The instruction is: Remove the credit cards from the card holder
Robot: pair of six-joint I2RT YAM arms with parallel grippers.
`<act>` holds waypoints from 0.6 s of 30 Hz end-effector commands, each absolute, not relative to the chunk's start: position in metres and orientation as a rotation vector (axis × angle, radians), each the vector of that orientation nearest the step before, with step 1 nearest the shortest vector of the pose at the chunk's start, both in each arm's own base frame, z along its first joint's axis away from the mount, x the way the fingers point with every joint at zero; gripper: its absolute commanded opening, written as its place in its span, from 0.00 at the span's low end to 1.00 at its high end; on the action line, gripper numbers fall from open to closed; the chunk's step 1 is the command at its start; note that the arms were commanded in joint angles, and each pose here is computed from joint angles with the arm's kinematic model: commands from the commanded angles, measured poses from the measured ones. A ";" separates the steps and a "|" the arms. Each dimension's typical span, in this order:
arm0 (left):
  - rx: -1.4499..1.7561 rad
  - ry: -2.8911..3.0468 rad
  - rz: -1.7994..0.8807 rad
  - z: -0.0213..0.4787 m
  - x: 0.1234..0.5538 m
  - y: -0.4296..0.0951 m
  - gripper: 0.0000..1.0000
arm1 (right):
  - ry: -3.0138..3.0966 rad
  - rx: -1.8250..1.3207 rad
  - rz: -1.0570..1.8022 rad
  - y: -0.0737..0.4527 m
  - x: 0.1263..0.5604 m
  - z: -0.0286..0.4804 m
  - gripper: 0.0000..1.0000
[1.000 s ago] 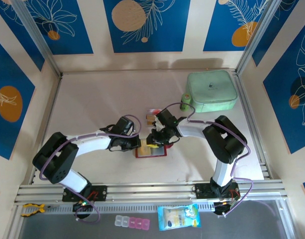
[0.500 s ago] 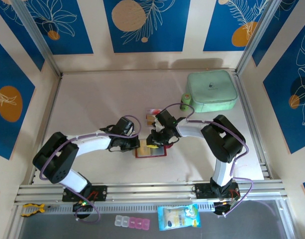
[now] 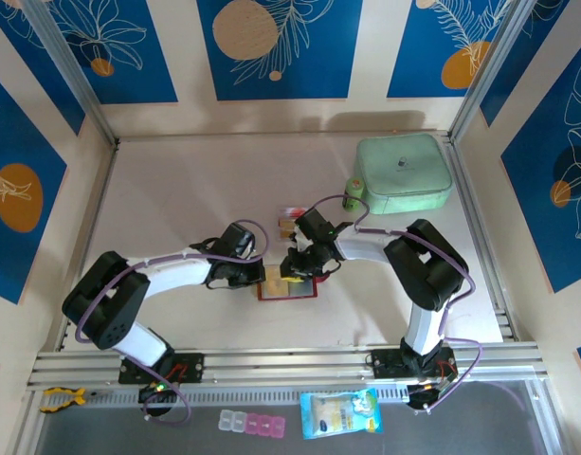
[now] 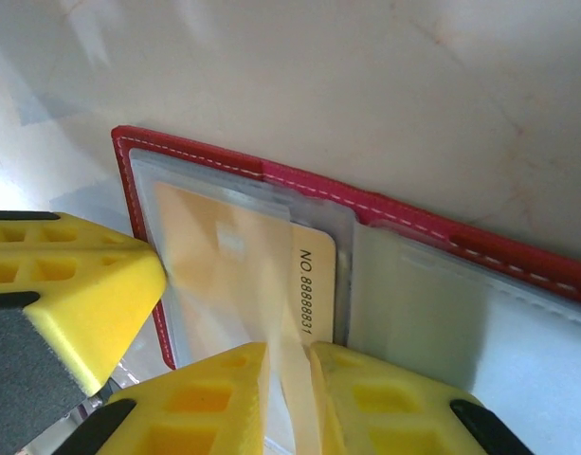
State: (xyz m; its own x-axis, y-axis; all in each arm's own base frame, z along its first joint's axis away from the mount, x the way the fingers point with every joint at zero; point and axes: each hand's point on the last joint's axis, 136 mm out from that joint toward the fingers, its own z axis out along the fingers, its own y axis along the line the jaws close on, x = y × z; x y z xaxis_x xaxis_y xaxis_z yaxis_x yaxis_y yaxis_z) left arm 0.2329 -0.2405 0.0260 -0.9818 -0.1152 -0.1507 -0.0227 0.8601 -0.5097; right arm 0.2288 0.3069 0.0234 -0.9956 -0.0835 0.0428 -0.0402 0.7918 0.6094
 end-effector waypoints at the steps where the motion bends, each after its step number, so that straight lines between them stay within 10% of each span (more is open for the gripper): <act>1: -0.129 2.906 -0.667 0.015 0.229 -0.223 0.01 | -2.947 0.104 -0.861 0.293 0.222 0.021 0.21; 18: -0.025 2.850 -0.721 0.053 0.247 -0.240 0.02 | -2.963 0.144 -0.872 0.295 0.226 0.040 0.24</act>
State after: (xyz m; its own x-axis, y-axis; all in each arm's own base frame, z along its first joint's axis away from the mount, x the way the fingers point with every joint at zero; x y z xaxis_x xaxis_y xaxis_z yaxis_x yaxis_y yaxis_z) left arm 0.2440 -0.2430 0.0431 -0.9796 -0.0840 -0.1825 0.0146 0.8762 -0.4817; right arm 0.2269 0.2967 0.0251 -0.9952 -0.0892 0.0409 -0.0522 0.8345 0.5485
